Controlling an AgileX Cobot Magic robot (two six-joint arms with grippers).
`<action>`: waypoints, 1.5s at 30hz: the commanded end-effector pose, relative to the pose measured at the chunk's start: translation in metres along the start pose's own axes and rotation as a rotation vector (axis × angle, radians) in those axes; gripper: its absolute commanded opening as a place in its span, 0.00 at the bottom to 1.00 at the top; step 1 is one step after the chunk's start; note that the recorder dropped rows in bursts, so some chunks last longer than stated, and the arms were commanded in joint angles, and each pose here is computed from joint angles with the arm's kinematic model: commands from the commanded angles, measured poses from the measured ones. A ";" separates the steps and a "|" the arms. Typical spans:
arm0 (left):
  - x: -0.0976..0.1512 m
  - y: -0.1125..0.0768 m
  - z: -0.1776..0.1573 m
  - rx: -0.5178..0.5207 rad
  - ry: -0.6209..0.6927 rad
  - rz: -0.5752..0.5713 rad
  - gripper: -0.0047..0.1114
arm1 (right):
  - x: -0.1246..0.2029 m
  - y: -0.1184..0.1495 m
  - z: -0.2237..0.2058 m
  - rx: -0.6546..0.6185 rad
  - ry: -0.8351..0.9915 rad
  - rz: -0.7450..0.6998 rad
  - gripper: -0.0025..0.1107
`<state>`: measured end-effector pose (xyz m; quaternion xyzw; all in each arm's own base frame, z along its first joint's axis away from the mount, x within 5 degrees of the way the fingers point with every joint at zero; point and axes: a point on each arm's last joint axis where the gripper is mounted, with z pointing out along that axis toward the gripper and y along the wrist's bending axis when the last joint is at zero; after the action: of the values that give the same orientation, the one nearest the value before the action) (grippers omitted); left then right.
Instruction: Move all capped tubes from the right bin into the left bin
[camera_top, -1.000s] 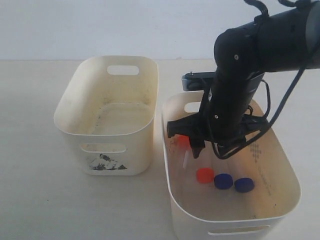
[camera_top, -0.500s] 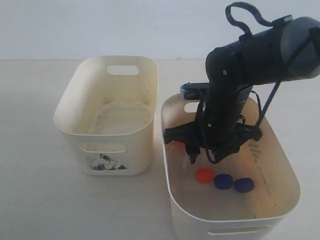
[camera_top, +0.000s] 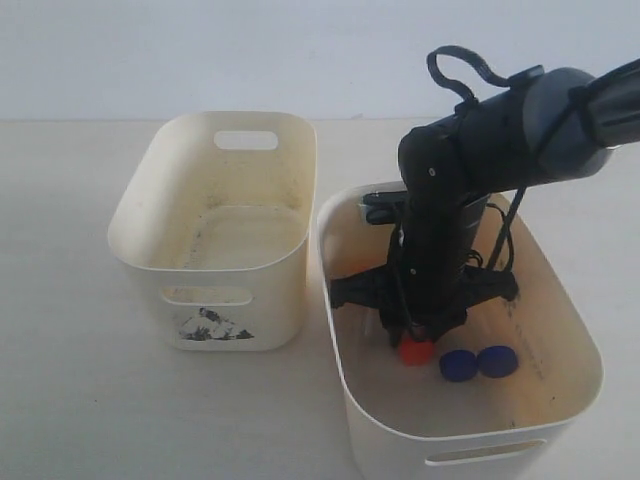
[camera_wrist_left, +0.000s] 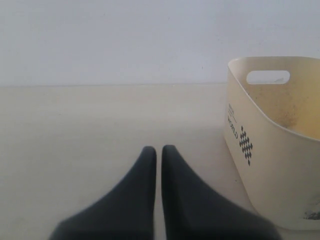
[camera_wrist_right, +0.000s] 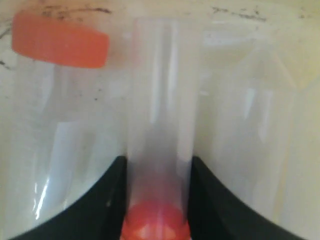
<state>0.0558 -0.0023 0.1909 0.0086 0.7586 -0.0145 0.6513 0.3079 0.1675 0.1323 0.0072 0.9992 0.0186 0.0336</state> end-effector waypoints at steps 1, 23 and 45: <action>-0.001 0.000 0.000 -0.001 -0.008 -0.008 0.08 | 0.003 -0.002 -0.020 -0.005 -0.017 -0.011 0.02; -0.001 0.000 0.000 -0.001 -0.008 -0.008 0.08 | 0.026 0.036 -0.197 -0.666 -0.664 -0.297 0.02; -0.001 0.000 0.000 -0.001 -0.008 -0.008 0.08 | 0.029 0.053 -0.211 -0.671 -0.857 -0.351 0.02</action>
<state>0.0558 -0.0023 0.1909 0.0086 0.7586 -0.0145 0.6513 0.2758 0.2206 0.3230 -0.1592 0.8342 0.3157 0.4232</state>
